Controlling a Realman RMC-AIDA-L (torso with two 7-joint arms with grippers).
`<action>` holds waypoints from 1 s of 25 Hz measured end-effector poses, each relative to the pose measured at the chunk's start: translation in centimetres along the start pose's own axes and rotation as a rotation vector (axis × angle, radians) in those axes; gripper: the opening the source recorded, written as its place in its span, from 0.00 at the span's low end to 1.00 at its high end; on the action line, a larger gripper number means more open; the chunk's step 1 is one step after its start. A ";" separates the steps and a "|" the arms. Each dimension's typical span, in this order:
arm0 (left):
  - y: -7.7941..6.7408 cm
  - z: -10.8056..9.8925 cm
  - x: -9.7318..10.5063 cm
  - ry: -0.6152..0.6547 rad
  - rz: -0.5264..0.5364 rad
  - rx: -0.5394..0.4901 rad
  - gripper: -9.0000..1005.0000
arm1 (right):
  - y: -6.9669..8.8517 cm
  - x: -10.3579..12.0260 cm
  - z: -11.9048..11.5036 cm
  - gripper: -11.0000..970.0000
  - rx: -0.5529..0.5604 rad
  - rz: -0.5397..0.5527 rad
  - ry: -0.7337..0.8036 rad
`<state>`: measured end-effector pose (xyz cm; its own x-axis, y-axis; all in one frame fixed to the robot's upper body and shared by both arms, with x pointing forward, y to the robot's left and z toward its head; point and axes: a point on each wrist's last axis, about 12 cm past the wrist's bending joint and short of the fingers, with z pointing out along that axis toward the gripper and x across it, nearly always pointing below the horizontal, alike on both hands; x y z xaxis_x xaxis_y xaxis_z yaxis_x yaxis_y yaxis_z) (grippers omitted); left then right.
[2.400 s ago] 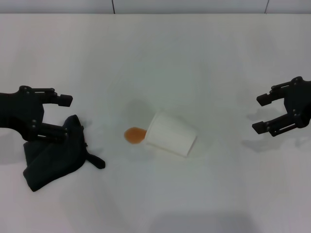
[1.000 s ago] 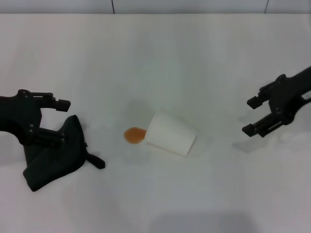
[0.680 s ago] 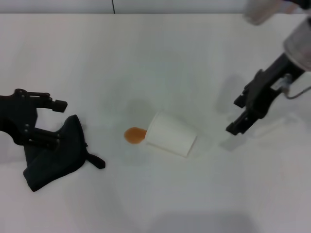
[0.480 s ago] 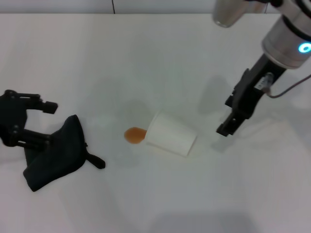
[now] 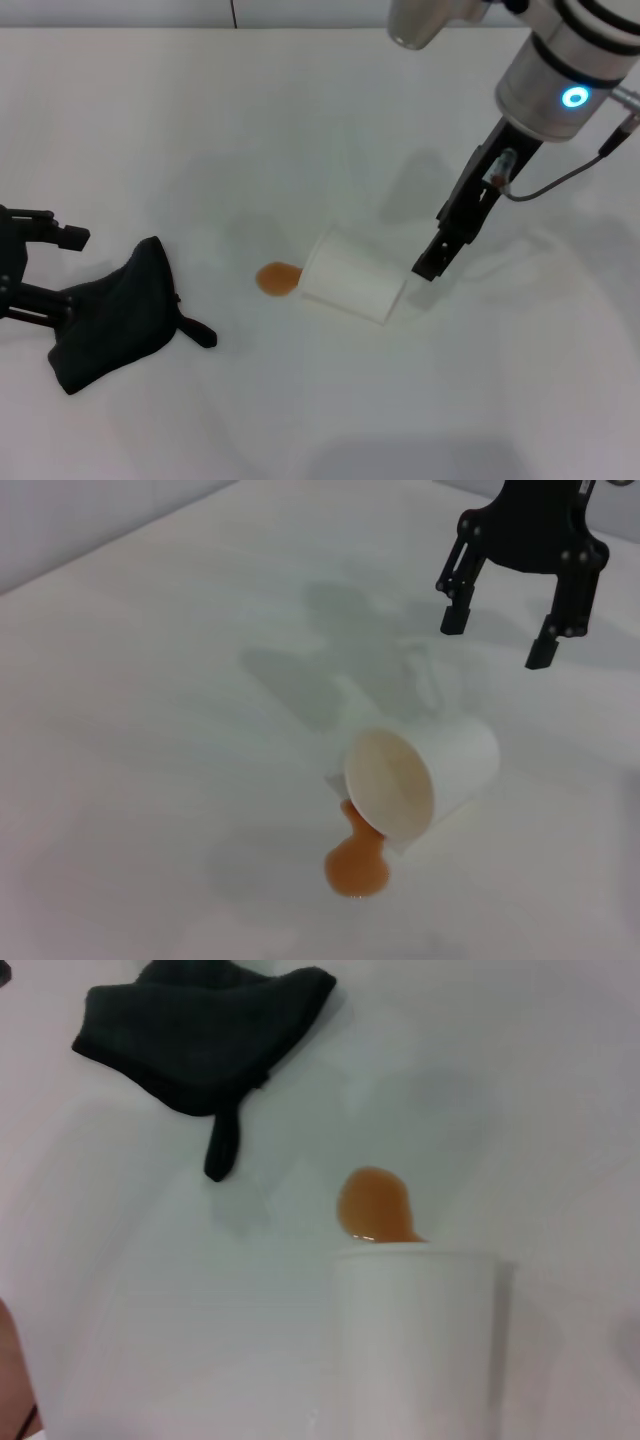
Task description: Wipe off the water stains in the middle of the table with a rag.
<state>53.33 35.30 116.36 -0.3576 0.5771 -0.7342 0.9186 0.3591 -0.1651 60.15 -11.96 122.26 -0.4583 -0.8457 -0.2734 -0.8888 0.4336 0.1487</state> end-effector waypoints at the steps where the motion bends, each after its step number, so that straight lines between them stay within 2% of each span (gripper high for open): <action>1: 0.0 0.0 0.0 0.002 0.001 -0.002 0.89 | 0.1 -0.1 0.2 0.82 -0.007 0.001 0.002; 19: 0.1 0.6 -0.1 0.024 0.025 -0.003 0.89 | 0.5 -1.2 2.5 0.82 -0.024 0.009 -0.044; 25: -0.6 0.9 -0.1 0.065 0.053 -0.026 0.89 | 1.1 -1.7 3.3 0.82 -0.005 0.000 -0.032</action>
<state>52.95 34.37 115.97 -0.3192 0.6421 -0.6970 0.9323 0.3449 -0.1092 59.90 -9.03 119.77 -0.4584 -0.8353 -0.3035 -0.8887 0.4320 0.1535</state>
